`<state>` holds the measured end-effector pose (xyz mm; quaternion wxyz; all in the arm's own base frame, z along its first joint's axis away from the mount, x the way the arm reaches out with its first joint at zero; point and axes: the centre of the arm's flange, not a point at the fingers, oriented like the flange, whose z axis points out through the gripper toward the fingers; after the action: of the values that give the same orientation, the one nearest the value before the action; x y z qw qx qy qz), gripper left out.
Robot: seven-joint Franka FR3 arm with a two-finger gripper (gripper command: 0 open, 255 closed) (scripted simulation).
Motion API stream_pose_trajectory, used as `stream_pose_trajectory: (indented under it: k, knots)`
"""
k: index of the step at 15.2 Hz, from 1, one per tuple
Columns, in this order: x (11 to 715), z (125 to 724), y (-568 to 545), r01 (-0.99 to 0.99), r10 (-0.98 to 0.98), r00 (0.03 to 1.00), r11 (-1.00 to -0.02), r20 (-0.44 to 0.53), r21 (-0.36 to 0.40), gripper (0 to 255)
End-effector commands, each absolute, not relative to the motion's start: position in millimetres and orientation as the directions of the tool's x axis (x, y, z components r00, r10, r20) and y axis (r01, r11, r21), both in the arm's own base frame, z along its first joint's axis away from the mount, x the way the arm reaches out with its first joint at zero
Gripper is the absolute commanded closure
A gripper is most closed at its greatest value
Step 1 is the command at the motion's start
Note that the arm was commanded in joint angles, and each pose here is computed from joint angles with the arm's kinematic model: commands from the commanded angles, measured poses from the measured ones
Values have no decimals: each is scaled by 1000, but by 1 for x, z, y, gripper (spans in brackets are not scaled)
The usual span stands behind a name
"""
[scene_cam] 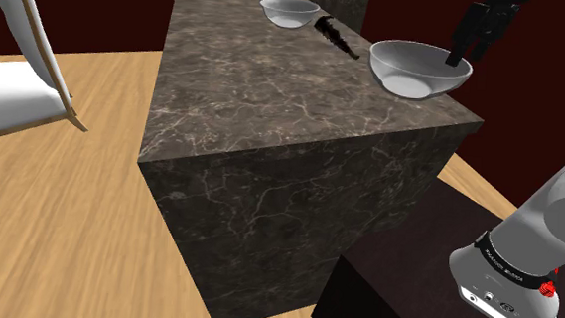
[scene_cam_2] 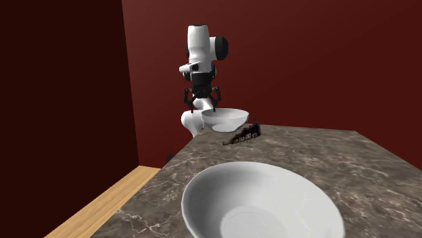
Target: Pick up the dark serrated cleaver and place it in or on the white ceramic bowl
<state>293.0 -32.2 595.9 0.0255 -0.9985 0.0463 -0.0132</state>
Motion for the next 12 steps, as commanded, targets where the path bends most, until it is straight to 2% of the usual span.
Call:
stream_pose_trajectory:
  k: [1, 6, 12]
  knots:
    - [293, 596, -32, -92, -93, 995, -994, 24, -52, 0]
    - [344, 590, -13, 64, 68, 991, -997, 116, 37, 0]
    - [402, 586, 20, 236, 266, 942, -958, 205, 161, 0]
